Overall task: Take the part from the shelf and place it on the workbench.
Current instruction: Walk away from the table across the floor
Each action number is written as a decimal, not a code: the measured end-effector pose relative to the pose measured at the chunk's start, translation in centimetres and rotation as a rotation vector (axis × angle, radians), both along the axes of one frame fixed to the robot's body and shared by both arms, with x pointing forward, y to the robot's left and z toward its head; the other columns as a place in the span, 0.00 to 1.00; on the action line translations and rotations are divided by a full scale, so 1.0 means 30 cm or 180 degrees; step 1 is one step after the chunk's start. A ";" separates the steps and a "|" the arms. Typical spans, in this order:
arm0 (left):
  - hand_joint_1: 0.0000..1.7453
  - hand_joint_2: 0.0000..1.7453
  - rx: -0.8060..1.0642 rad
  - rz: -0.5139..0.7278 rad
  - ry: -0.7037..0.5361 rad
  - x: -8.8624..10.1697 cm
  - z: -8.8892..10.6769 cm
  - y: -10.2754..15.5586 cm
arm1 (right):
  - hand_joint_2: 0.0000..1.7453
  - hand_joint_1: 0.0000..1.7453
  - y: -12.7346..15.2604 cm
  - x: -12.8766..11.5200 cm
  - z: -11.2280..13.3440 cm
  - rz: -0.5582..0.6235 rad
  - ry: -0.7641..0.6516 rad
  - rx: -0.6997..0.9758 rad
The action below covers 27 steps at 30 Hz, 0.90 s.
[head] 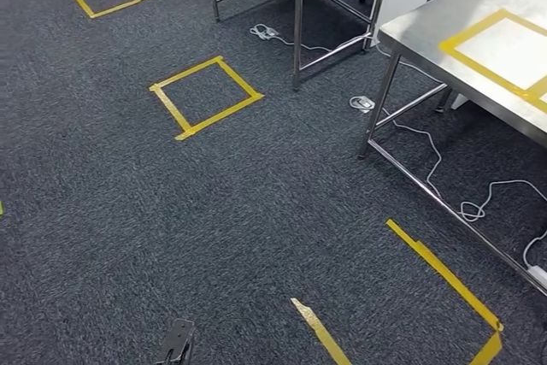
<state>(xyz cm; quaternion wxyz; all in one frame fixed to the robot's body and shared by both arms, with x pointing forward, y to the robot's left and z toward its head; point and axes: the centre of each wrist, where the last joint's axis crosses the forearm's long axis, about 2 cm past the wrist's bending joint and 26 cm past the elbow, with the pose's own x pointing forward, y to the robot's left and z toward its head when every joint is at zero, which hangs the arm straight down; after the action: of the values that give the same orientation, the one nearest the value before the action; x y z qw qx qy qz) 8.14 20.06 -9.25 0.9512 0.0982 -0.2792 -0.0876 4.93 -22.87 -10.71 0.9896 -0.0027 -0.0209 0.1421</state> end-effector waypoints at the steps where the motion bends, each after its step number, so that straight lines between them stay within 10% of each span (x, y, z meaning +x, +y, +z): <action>1: 0.00 0.00 0.0013 0.0001 -0.0045 0.010 0.003 -0.001 | 0.00 0.00 0.000 0.000 0.000 -0.0033 0.0022 -0.0013; 27: 0.00 0.00 -0.0243 -0.0077 0.0069 0.116 0.024 -0.010 | 0.00 0.00 -0.028 -0.019 -0.006 0.0578 -0.0011 0.0092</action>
<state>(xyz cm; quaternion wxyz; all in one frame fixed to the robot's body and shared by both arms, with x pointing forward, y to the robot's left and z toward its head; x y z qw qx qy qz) 11.61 19.76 -8.54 0.9561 0.0575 -0.2732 -0.0894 4.36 -23.70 -10.88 0.9725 0.0133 -0.0248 0.2310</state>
